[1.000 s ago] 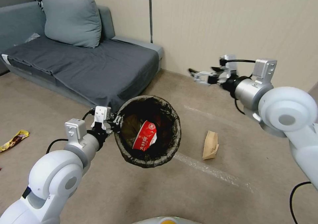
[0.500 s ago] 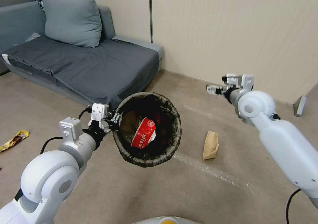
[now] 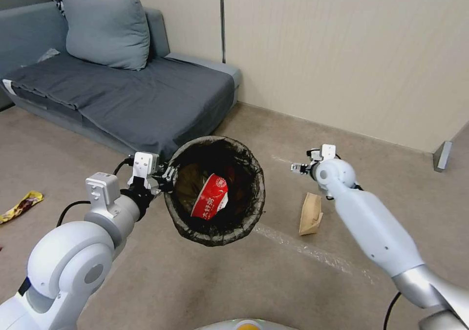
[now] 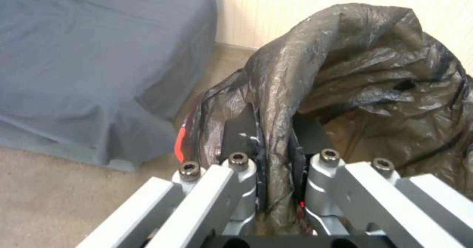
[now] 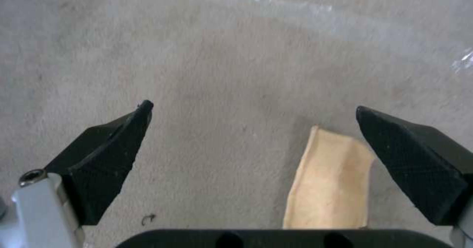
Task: Pick up the trash bin, then pick up the garbage from the floor and place it into the trash bin.
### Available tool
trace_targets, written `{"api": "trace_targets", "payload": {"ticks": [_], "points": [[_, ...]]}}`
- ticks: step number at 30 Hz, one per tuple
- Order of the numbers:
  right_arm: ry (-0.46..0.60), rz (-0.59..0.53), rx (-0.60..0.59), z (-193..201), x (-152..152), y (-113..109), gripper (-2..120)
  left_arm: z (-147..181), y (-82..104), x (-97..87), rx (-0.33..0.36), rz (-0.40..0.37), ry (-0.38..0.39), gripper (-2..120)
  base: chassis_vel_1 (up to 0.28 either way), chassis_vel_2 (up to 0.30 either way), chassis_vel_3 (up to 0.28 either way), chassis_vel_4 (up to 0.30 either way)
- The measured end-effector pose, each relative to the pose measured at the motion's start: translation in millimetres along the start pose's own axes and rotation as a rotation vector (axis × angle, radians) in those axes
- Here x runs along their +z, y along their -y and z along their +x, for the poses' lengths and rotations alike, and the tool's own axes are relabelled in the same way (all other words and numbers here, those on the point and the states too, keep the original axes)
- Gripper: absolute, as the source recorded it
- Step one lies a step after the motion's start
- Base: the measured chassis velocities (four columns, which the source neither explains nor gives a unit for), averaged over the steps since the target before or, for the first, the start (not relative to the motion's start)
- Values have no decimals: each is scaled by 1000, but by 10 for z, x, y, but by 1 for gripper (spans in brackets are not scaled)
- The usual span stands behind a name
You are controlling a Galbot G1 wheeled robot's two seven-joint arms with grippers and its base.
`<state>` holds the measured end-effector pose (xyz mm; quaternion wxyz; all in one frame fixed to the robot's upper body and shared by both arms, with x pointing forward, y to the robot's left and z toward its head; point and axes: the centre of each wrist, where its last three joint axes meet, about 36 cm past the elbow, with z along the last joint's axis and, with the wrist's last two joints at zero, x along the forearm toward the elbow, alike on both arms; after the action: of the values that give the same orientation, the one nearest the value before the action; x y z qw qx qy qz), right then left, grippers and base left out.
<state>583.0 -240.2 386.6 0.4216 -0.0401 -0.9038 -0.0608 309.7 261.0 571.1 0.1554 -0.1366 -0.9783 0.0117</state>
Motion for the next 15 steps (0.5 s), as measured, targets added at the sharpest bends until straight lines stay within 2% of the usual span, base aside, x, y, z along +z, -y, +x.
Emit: {"api": "trace_targets", "payload": {"ticks": [9,12,15], "points": [[-66,-8,20,-267,255,-28,100,-21,-14,7,-1,0,-3,6,0,0,0,0],[-74,1,48,-344,321,51,100,-23,-18,15,-1,0,-7,6,0,0,0,0],[-82,1,81,-415,373,222,100,-22,-21,21,-1,1,-9,6,0,0,0,0]]}}
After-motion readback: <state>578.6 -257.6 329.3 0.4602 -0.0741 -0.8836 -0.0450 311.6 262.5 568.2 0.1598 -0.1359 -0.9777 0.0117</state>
